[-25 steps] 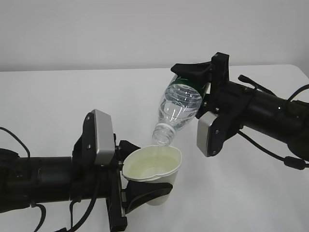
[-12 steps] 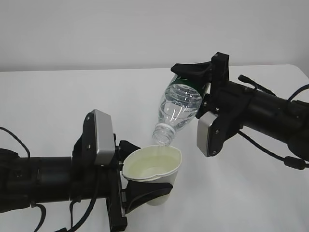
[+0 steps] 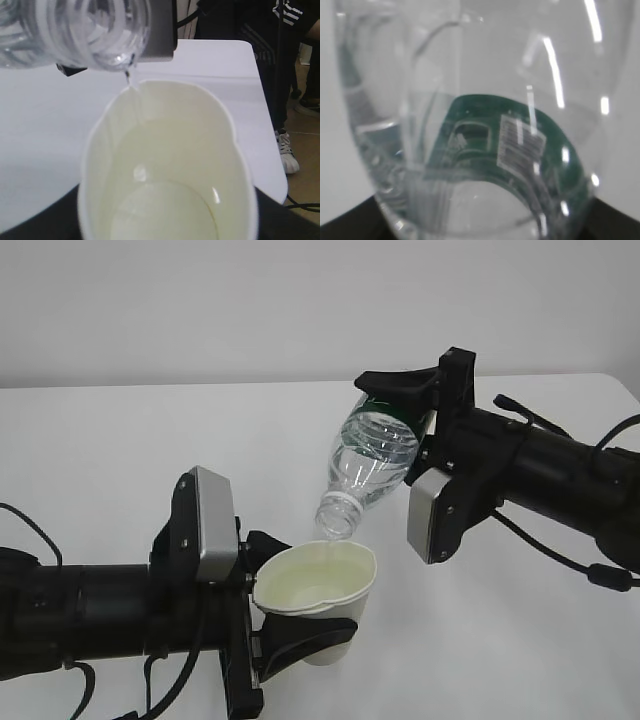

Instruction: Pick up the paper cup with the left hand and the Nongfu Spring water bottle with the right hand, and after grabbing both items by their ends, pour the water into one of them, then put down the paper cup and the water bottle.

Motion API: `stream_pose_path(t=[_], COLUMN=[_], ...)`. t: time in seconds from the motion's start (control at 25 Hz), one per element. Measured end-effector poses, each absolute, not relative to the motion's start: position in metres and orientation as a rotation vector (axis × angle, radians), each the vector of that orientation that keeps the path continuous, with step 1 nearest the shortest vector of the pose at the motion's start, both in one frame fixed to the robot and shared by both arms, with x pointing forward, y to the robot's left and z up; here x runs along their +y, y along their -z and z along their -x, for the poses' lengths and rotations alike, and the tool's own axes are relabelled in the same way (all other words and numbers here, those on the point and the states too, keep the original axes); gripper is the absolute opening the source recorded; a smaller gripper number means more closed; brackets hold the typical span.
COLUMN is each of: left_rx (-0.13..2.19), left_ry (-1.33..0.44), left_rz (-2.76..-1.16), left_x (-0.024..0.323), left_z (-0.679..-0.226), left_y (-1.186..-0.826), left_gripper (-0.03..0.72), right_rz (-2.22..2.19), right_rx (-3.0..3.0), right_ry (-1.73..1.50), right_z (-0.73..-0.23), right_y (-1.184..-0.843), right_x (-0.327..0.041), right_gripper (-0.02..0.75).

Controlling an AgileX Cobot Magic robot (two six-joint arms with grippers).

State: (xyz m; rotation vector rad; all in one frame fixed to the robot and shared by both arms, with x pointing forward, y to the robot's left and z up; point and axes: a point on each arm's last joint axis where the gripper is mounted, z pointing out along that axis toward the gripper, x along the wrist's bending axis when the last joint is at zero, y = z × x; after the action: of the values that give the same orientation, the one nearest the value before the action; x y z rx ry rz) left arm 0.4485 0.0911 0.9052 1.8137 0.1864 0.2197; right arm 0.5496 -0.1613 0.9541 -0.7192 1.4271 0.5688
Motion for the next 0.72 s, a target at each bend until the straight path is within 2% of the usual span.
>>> stream_pose_path(t=[0.72], left_rx=[0.188], left_ry=[-0.219], left_rz=[-1.818], left_x=[0.0914], left_z=[-0.4483], left_y=[-0.9047], left_gripper=[0.411], right_rz=[0.575], right_rx=[1.509], right_ry=[-0.728], right_z=[-0.5500], right_y=[-0.9545], right_x=[-0.1612], right_gripper=[0.458])
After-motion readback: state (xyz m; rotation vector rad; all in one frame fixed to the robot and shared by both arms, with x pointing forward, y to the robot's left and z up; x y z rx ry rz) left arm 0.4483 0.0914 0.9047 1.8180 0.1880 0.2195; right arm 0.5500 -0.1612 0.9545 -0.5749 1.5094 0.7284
